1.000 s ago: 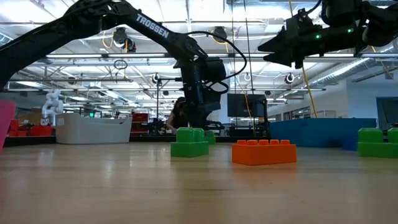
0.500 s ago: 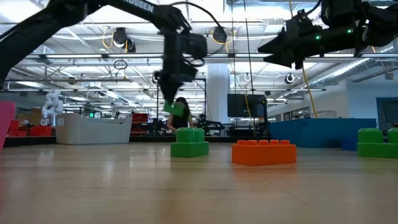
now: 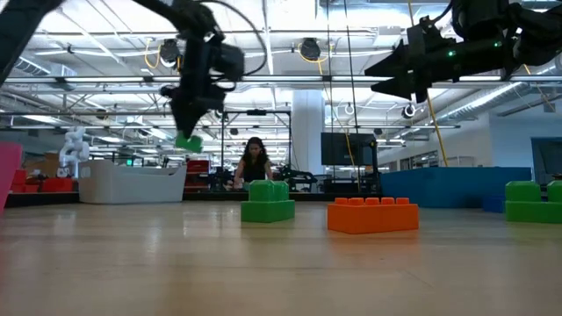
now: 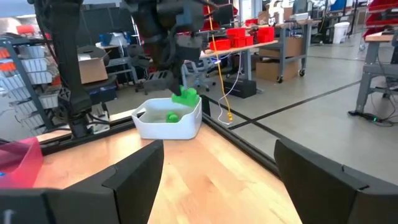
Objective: Sort & place blocks by color
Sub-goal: Put the green game piece into the gray bin, then put the blue game piece into the red bin
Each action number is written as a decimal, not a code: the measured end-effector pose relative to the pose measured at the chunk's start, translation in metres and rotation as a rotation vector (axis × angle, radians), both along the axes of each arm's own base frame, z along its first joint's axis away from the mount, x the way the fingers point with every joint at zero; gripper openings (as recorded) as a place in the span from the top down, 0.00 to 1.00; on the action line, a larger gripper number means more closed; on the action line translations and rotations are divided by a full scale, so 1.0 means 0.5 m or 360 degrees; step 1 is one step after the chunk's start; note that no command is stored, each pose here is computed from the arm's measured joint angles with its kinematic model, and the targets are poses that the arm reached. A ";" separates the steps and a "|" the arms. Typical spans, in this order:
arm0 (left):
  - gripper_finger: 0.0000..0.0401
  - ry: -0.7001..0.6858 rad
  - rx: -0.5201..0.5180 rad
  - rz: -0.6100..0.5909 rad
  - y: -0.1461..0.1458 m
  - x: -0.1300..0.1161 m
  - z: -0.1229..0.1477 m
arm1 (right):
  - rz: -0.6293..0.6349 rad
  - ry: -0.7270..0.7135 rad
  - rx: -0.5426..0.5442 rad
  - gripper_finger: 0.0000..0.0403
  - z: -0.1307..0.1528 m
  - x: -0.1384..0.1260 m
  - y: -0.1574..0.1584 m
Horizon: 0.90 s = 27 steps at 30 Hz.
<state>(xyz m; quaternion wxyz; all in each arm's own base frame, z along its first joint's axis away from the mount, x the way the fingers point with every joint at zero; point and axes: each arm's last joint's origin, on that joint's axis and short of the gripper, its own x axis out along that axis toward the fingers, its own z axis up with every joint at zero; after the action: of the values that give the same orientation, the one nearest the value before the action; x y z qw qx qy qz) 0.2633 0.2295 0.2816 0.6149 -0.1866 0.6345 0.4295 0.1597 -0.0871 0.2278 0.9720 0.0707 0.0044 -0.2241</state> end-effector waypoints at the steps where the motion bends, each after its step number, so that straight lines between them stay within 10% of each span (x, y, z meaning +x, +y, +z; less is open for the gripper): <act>1: 0.74 -0.0010 -0.0007 0.0028 -0.004 -0.016 -0.010 | 0.0000 -0.0004 0.0007 0.25 0.000 0.000 0.000; 13: 0.72 -0.0118 -0.0036 0.0217 -0.033 -0.114 -0.094 | 0.0040 -0.0073 0.0002 0.25 0.009 0.000 0.002; 21: 0.26 -0.0094 -0.0050 0.0213 -0.037 -0.117 -0.097 | 0.0041 -0.0108 -0.0015 0.25 0.013 0.000 0.002; 27: 0.13 -0.0212 0.0015 0.0163 -0.062 -0.107 -0.055 | 0.0041 -0.0099 -0.0033 0.25 0.013 0.000 0.002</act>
<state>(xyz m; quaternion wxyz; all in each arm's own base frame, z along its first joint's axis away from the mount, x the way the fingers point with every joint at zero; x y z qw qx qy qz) 0.2096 0.1984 0.2541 0.6338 -0.2441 0.5798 0.4501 0.1599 -0.0859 0.2344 0.9751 0.0675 -0.0271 -0.2093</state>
